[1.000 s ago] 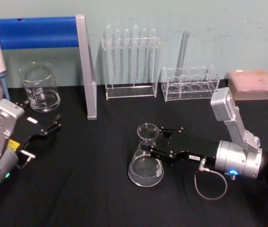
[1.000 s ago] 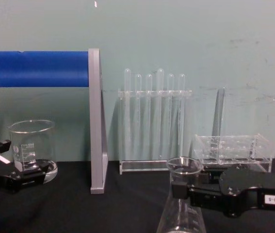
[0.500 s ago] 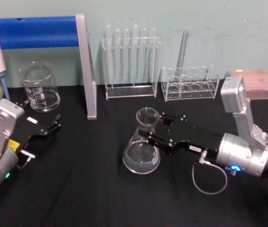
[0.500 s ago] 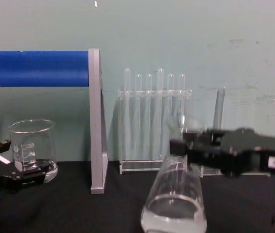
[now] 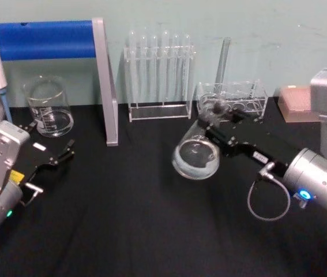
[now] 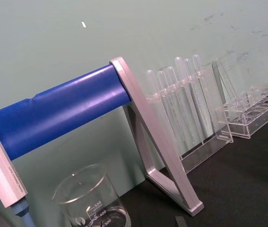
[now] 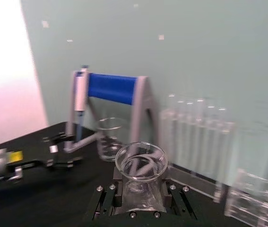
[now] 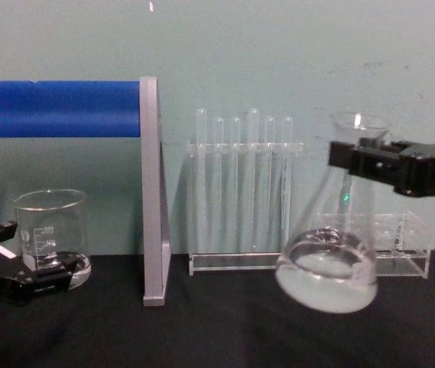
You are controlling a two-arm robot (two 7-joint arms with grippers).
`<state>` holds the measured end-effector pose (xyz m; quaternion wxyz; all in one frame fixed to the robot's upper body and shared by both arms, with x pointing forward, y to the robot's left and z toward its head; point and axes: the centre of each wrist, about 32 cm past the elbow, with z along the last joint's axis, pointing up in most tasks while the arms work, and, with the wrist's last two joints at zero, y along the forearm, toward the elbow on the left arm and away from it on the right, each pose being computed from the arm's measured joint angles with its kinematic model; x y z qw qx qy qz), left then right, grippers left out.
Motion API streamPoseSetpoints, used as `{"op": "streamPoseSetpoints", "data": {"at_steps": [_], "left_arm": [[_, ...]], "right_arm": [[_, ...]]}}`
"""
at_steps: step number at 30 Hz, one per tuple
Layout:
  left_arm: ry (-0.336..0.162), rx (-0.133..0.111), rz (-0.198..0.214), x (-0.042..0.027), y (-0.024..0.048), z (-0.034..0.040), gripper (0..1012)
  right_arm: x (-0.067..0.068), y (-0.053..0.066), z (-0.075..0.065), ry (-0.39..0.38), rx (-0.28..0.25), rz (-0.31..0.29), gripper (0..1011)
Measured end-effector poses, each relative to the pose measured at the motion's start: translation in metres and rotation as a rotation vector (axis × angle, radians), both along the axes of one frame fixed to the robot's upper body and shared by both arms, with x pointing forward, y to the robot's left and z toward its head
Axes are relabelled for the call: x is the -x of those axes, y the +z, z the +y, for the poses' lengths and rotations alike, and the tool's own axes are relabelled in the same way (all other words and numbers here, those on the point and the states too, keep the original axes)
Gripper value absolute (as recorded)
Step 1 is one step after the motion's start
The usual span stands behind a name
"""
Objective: Grasp the erlenmeyer flask with one hand, shake it three times, then place it back.
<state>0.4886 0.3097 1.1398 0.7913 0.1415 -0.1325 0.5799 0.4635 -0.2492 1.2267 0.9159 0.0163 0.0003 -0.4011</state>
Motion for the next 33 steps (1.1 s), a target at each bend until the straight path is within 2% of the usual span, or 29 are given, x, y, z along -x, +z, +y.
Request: {"op": "streamPoseSetpoints", "data": {"at_steps": [9, 15, 24, 28, 33], "left_arm": [[0.0, 0.0, 0.0, 0.0, 0.0, 0.0, 1001], [0.0, 0.0, 0.0, 0.0, 0.0, 0.0, 1001], [0.0, 0.0, 0.0, 0.0, 0.0, 0.0, 1001], [0.0, 0.0, 0.0, 0.0, 0.0, 0.0, 1001], [0.0, 0.0, 0.0, 0.0, 0.0, 0.0, 1001]], "right_arm": [[0.007, 0.0, -0.004, -0.177, 0.013, 0.01, 447], [0.008, -0.001, -0.004, -0.216, 0.02, 0.006, 447], [0.005, 0.0, 0.002, -0.161, 0.032, -0.022, 447], [0.002, 0.001, 0.01, -0.112, 0.035, -0.035, 447], [-0.002, -0.001, 0.028, 0.001, 0.038, -0.043, 447]]}}
